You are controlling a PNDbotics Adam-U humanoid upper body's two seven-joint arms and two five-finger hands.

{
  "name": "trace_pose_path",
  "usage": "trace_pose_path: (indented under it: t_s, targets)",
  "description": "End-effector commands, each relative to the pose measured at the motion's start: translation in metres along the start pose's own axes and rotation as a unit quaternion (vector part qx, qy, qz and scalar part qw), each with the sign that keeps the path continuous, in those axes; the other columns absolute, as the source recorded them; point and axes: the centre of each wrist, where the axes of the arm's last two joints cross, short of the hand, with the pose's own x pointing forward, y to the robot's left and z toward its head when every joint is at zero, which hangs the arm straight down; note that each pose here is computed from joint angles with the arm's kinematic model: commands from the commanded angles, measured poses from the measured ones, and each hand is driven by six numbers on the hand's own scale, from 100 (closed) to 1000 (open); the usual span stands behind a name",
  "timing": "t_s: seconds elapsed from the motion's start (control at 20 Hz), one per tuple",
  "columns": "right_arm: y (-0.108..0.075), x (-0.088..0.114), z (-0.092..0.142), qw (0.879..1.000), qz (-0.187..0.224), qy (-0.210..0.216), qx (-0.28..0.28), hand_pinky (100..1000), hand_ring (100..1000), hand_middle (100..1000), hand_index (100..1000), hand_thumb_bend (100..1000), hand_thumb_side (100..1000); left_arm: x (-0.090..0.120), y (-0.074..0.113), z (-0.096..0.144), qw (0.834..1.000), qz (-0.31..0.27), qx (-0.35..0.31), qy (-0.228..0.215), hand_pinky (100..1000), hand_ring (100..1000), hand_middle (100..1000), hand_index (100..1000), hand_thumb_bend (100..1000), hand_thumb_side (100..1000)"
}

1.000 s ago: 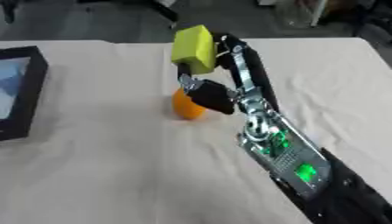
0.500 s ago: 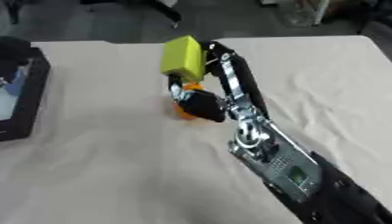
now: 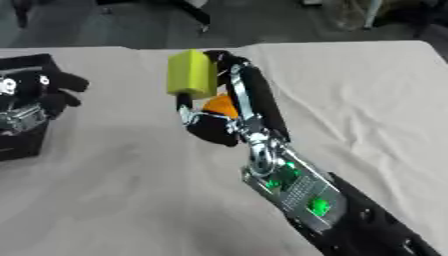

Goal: Pick up the objects with one hand, pass them to the other hand, and then place them into the box on the other side of the table.

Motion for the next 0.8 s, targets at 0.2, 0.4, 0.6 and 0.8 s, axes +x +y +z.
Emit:
trace_pose_path:
  t_s: [0.2,0.4,0.6,0.8]
  targets:
    - [-0.013,0.006,0.003,0.984,0.097,0.075,-0.126,799,674,581,570,100,100,0.017,0.004,-0.006,0.999,-0.038,-0.015,0.005,1000,869,924,904,100,751]
    - [-0.014,0.008,0.005,0.985,0.106,0.065,-0.118,799,676,583,572,100,100,0.023,0.001,-0.012,0.998,-0.052,0.004,0.020,1000,870,923,902,100,731]
    - [-0.013,0.011,0.008,0.985,0.128,0.047,-0.105,800,682,585,575,100,100,0.027,0.000,-0.015,0.997,-0.070,0.034,0.021,1000,884,927,899,100,740]
    - [-0.016,0.014,0.008,0.984,0.147,0.034,-0.097,798,683,587,577,100,100,0.034,-0.001,-0.019,0.995,-0.090,0.048,0.009,1000,888,927,899,100,766]
